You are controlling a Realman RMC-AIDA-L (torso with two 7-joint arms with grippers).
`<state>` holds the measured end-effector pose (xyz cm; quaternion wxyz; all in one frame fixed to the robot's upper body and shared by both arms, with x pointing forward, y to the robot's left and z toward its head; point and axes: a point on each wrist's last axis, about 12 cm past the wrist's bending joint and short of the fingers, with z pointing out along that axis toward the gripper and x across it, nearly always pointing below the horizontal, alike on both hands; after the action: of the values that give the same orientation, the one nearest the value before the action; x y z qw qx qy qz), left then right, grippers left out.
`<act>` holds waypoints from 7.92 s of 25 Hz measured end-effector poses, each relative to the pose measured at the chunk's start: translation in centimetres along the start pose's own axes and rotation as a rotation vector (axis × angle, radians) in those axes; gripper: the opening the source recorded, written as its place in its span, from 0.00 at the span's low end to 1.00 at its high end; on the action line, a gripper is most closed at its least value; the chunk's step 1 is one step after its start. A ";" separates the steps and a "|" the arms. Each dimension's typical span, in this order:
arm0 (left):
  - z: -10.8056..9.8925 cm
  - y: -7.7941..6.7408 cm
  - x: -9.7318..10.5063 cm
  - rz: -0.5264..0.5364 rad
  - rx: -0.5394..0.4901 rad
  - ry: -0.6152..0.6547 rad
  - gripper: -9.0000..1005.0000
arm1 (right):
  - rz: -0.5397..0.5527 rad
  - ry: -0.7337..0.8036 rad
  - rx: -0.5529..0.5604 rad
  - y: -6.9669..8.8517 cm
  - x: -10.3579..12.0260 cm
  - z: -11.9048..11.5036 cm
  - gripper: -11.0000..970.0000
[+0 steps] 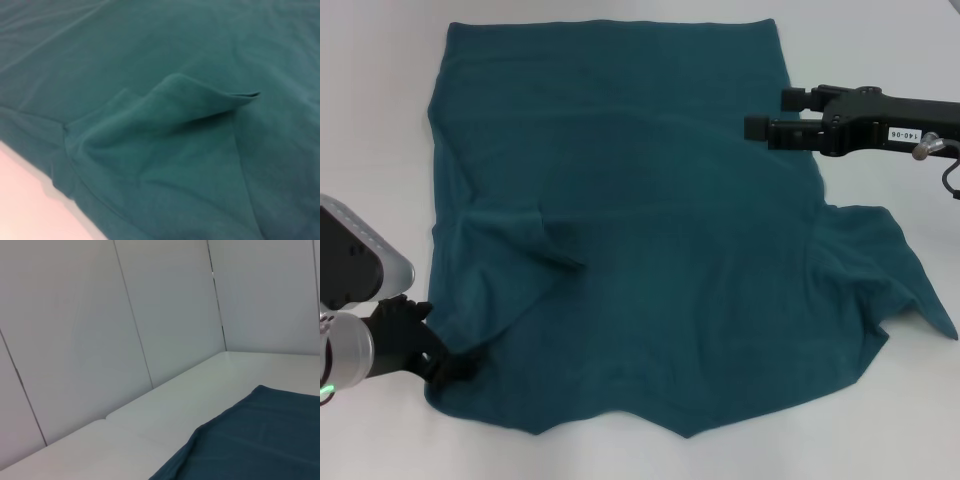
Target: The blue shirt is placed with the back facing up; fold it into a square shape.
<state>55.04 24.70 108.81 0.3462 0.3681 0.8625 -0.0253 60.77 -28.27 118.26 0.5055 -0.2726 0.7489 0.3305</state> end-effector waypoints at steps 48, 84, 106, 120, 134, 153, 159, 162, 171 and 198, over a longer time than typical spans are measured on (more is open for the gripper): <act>-0.8 0.0 2.1 -0.233 -0.077 -0.060 0.09 | 0.015 -0.004 -0.004 0.2 0.5 0.5 0.94; -2.3 -0.2 4.2 -0.450 -0.016 -0.135 0.10 | 0.011 0.003 -0.016 0.4 0.5 0.9 0.94; -2.0 -0.4 3.0 -0.386 0.021 -0.133 0.41 | 0.013 0.003 -0.020 0.4 0.5 0.8 0.94; -1.2 -0.5 3.1 -0.380 0.014 -0.119 0.28 | 0.012 -0.001 -0.017 0.4 0.4 0.9 0.94; -2.0 -0.2 3.8 -0.400 -0.014 -0.119 0.02 | 0.012 -0.003 -0.019 0.4 0.4 1.0 0.94; -3.9 0.2 5.2 -0.428 -0.057 -0.122 0.03 | 0.008 -0.002 -0.029 0.5 0.5 1.3 0.94; -4.0 0.2 5.5 -0.446 -0.055 -0.124 0.04 | 0.008 -0.002 -0.031 0.5 0.5 1.4 0.94; -3.9 0.2 5.8 -0.464 -0.053 -0.122 0.04 | 0.009 -0.002 -0.031 0.5 0.5 1.4 0.94; -4.3 0.7 6.3 -0.519 -0.040 -0.127 0.04 | 0.010 -0.001 -0.030 0.5 0.5 1.4 0.94; -8.6 3.7 9.2 -0.674 0.090 -0.371 0.89 | 0.046 -0.006 0.007 0.0 1.5 -1.5 0.94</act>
<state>47.99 35.61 110.45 0.4521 0.0679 0.8559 -0.2418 59.40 -29.50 117.24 0.5010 -0.2526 0.7546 0.3402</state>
